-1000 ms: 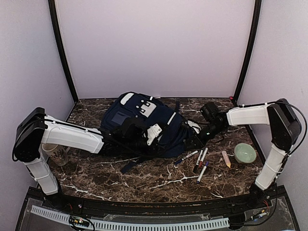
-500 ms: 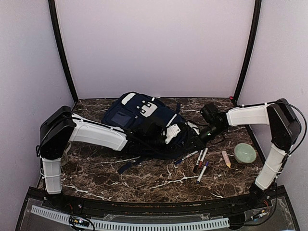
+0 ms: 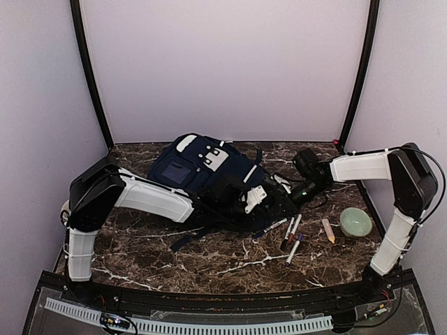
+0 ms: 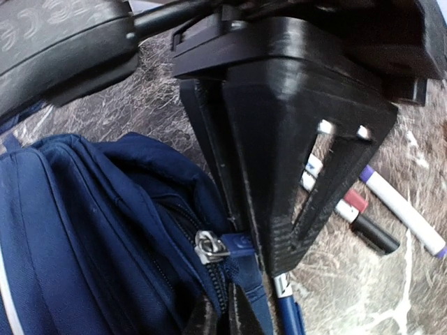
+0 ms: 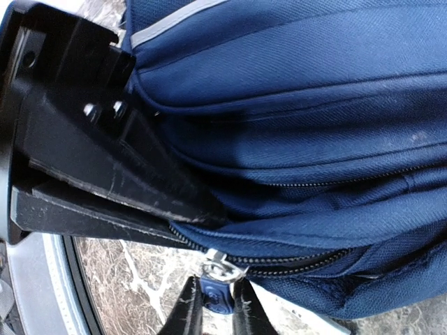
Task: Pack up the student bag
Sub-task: Hold the largest pocket of the student bag, then unzip the largest pocket of the student bag, then hold the largest pocket of the student bag, then unzip the largest pocket of the student bag, then open the second largest pocket of the student bag.
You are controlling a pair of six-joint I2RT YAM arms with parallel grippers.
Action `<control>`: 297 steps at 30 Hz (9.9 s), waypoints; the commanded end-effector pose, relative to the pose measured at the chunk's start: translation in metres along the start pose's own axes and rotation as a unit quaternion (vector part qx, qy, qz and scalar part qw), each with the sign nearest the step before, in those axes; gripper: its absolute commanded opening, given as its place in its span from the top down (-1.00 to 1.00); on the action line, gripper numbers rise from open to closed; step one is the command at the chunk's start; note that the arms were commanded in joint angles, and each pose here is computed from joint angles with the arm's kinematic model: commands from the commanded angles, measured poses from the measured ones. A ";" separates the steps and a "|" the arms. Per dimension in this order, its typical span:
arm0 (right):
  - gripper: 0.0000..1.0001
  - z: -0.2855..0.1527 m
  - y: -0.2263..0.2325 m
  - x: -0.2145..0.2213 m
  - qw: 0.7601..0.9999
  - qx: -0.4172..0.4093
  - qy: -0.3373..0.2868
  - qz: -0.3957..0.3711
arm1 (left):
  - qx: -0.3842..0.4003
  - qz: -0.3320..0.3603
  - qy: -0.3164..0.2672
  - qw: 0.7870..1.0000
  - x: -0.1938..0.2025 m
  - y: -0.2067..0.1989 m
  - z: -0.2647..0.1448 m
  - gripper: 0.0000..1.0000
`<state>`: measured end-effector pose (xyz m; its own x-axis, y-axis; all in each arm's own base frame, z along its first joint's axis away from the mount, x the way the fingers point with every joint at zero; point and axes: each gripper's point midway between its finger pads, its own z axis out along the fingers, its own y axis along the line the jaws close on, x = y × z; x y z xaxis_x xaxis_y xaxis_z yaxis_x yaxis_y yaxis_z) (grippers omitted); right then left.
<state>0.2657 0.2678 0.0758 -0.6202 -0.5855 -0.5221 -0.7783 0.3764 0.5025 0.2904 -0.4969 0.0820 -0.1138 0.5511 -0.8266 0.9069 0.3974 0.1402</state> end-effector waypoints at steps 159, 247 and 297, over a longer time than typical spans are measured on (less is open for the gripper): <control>1.00 0.013 -0.114 -0.093 0.983 0.178 -0.035 0.039 | -0.010 -0.051 0.059 0.997 0.084 -0.003 -0.165 0.96; 0.17 -0.001 0.032 -0.114 0.968 0.130 -0.031 -0.214 | -0.149 0.255 0.230 0.927 0.112 0.052 -0.159 -0.27; -0.11 0.058 0.100 -0.169 0.926 0.112 -0.062 -0.355 | -0.281 0.051 0.027 0.958 0.013 0.128 -0.220 1.00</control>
<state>0.2951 0.4318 0.1504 0.0084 -0.7211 -0.6928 -0.9802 0.1310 -0.1482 0.3125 -0.2754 0.1725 -0.0917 0.7282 -0.6792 0.5824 0.5924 0.5566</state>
